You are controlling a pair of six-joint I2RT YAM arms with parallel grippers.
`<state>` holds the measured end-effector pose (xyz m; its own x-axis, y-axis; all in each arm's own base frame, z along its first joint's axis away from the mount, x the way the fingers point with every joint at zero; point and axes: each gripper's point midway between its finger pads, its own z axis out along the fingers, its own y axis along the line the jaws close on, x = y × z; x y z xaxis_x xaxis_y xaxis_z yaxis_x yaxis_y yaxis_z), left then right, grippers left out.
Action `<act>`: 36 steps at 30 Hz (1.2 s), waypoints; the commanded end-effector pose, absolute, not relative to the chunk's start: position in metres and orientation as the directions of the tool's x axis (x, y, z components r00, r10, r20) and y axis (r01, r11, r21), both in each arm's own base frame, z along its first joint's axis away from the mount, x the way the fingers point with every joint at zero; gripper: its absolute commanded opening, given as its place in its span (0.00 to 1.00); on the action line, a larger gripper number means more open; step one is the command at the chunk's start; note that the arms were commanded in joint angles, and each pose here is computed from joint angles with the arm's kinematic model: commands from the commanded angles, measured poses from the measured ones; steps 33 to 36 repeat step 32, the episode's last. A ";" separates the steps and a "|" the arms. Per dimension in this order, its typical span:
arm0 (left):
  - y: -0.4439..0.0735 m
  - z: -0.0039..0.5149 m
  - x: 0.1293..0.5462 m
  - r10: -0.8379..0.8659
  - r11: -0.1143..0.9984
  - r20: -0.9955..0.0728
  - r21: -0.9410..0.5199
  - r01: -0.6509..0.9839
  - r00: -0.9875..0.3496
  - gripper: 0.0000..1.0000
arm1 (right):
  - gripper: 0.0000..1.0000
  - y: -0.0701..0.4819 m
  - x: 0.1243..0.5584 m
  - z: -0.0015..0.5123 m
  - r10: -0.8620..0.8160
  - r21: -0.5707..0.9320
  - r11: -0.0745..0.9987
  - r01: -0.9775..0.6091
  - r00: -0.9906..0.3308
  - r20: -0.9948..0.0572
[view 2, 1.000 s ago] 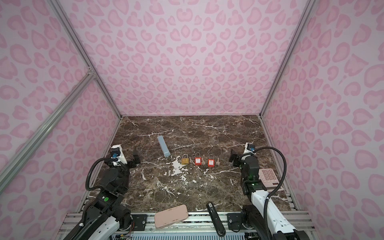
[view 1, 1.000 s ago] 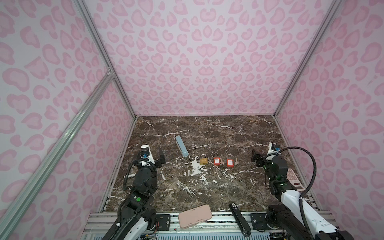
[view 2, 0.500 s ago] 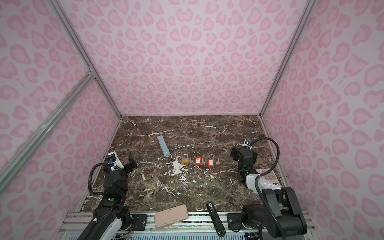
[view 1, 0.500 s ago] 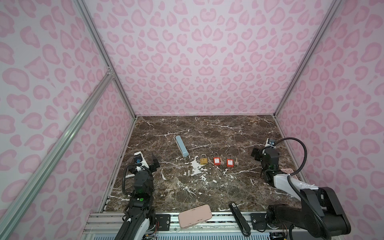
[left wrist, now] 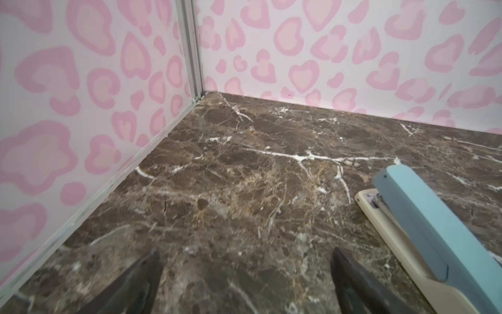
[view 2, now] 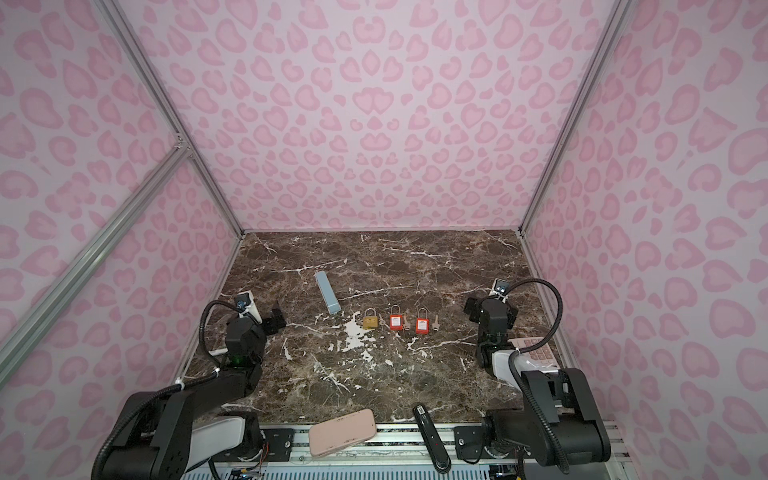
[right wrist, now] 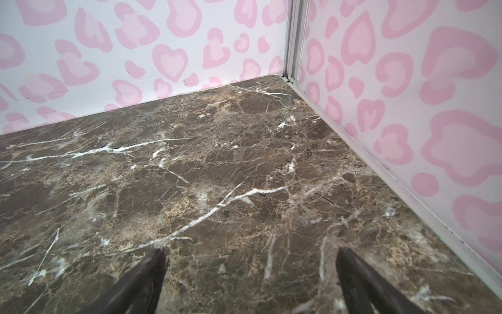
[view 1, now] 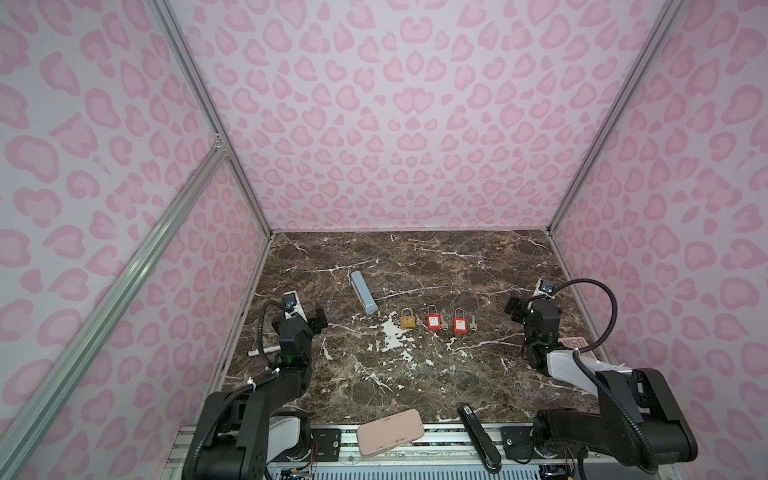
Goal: Lock with the key
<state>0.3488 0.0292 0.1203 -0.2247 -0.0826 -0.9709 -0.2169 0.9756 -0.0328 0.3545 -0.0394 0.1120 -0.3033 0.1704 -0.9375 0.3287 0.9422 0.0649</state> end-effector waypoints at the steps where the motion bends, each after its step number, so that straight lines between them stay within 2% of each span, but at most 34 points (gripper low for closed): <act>1: 0.018 0.124 0.372 -0.037 0.990 -0.983 -0.011 -0.139 -0.180 0.98 | 0.99 -0.046 0.350 0.127 0.133 0.039 0.936 0.350 -0.249 -0.959; 2: 0.017 0.124 0.380 -0.026 0.992 -0.985 -0.004 -0.130 -0.172 0.97 | 0.99 -0.048 0.348 0.128 0.132 0.037 0.933 0.359 -0.246 -0.960; 3: 0.015 0.117 0.386 -0.034 0.994 -0.967 -0.005 -0.112 -0.251 0.97 | 0.99 -0.050 0.348 0.130 0.131 0.037 0.930 0.364 -0.238 -0.962; 4: 0.016 0.116 0.389 -0.046 0.995 -0.966 -0.022 -0.093 -0.256 0.97 | 0.99 -0.051 0.348 0.132 0.131 0.038 0.930 0.367 -0.231 -0.964; 8: 0.018 0.115 0.388 -0.051 0.995 -0.965 -0.027 -0.096 -0.257 0.97 | 0.99 -0.051 0.350 0.139 0.110 0.033 0.934 0.357 -0.199 -0.974; 16: 0.018 0.116 0.389 -0.049 0.995 -0.966 -0.026 -0.097 -0.252 0.97 | 0.99 -0.054 0.358 0.113 0.062 -0.007 0.929 0.369 -0.176 -0.982; 18: 0.018 0.117 0.388 -0.047 0.995 -0.967 -0.024 -0.097 -0.251 0.97 | 1.00 -0.048 0.366 0.114 0.031 -0.017 0.942 0.334 -0.135 -0.990; 20: 0.018 0.116 0.388 -0.048 0.995 -0.967 -0.025 -0.096 -0.252 0.97 | 1.00 -0.037 0.379 0.102 0.024 -0.057 0.959 0.277 -0.281 -0.960; 22: 0.018 0.116 0.388 -0.048 0.995 -0.966 -0.024 -0.096 -0.253 0.97 | 1.00 -0.035 0.386 0.103 0.009 -0.057 0.964 0.262 -0.245 -0.970; 25: 0.018 0.116 0.389 -0.049 0.995 -0.966 -0.024 -0.097 -0.255 0.97 | 1.00 -0.034 0.387 0.099 0.015 -0.066 0.965 0.252 -0.306 -0.952; 28: 0.017 0.115 0.390 -0.049 0.995 -0.965 -0.025 -0.095 -0.259 0.97 | 1.00 -0.034 0.386 0.103 0.010 -0.056 0.966 0.253 -0.250 -0.968; 32: 0.018 0.116 0.388 -0.047 0.995 -0.966 -0.022 -0.097 -0.254 0.97 | 1.00 -0.034 0.387 0.099 0.014 -0.066 0.965 0.252 -0.304 -0.952; 36: 0.018 0.116 0.388 -0.047 0.995 -0.966 -0.022 -0.097 -0.254 0.97 | 1.00 -0.034 0.387 0.099 0.014 -0.066 0.965 0.252 -0.304 -0.952</act>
